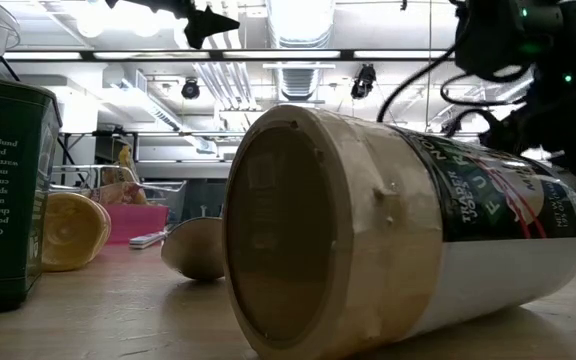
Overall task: Pick & Place Food Item
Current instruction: Put the orange noodle pack into the clear bin
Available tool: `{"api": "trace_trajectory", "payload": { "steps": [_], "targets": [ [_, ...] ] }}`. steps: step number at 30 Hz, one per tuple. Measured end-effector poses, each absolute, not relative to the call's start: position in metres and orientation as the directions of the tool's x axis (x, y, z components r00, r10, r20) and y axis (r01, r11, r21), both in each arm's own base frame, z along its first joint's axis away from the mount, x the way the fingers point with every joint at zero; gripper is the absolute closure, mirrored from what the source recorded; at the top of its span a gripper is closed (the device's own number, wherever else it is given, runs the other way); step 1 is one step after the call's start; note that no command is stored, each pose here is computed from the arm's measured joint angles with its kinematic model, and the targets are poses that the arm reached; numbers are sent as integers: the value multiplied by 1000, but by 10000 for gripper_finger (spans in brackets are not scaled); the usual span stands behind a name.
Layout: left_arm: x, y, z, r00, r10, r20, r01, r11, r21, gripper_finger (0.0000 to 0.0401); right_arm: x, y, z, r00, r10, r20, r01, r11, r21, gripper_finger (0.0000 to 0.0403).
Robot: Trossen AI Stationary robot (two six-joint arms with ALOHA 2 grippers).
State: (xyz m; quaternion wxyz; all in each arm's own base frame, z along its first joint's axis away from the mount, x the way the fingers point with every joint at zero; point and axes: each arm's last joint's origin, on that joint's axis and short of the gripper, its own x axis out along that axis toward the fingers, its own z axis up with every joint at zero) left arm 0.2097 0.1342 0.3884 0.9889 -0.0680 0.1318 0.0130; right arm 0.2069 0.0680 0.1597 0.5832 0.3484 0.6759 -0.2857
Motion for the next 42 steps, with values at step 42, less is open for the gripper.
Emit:
{"api": "trace_trajectory", "payload": {
  "steps": [42],
  "targets": [
    [210, 134, 388, 965, 8, -262, -44, 990, -131, 89, 264, -22, 281, 840, -400, -367, 524, 773, 358, 383]
  ]
}}
